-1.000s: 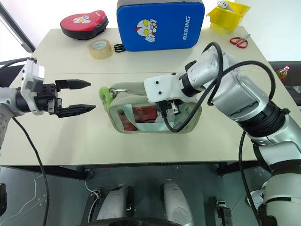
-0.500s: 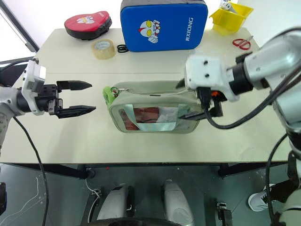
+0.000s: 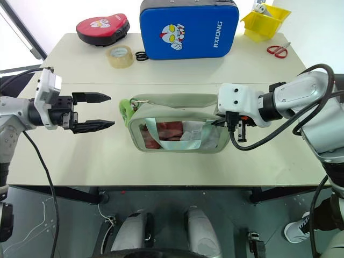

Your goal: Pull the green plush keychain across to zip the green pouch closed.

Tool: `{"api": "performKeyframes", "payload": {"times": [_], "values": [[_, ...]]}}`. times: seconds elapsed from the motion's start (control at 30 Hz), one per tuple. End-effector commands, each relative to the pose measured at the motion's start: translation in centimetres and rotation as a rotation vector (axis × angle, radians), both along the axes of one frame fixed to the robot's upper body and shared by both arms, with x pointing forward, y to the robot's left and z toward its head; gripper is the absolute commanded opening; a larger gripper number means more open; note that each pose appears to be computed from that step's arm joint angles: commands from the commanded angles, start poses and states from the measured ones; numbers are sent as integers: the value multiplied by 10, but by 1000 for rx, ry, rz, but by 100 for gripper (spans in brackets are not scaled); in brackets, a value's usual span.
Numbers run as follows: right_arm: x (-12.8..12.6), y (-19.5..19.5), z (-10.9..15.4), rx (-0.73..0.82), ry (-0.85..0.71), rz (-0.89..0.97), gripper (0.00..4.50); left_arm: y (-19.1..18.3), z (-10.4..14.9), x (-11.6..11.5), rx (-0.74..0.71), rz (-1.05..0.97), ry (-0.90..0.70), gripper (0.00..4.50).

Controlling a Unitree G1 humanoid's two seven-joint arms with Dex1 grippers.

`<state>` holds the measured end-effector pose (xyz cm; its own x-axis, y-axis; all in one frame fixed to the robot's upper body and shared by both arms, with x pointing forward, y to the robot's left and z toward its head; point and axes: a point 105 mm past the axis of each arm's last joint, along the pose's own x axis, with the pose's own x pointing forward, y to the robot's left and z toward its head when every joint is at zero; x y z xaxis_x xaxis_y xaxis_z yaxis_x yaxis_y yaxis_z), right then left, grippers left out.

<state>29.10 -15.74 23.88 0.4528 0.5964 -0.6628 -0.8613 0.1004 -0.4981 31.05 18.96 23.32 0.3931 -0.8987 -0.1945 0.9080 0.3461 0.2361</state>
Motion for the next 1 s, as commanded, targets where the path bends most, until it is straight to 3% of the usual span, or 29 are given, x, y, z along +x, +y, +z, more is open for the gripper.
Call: {"api": "performKeyframes", "payload": {"times": [0.03,0.23,0.33,0.53,0.67,0.77,0.87,1.0], "values": [[3,3,9,13,-48,6,1,-2,7,12,-15,2,-22,450],[4,8,12,28,-50,16,1,-12,-10,41,-55,36,53,450],[4,9,14,33,-50,13,0,-18,-16,47,-49,30,78,304],[7,8,15,42,-54,-13,0,-17,-5,47,-43,15,46,7],[8,8,13,44,-51,-25,0,-9,15,44,-42,7,-9,2],[8,8,11,46,-44,-27,0,-15,45,29,-117,-71,-28,2],[10,7,7,42,-41,-33,0,-32,64,19,-188,-156,-14,2],[12,7,4,37,-41,-38,0,-68,66,20,-217,-204,28,2]]}}
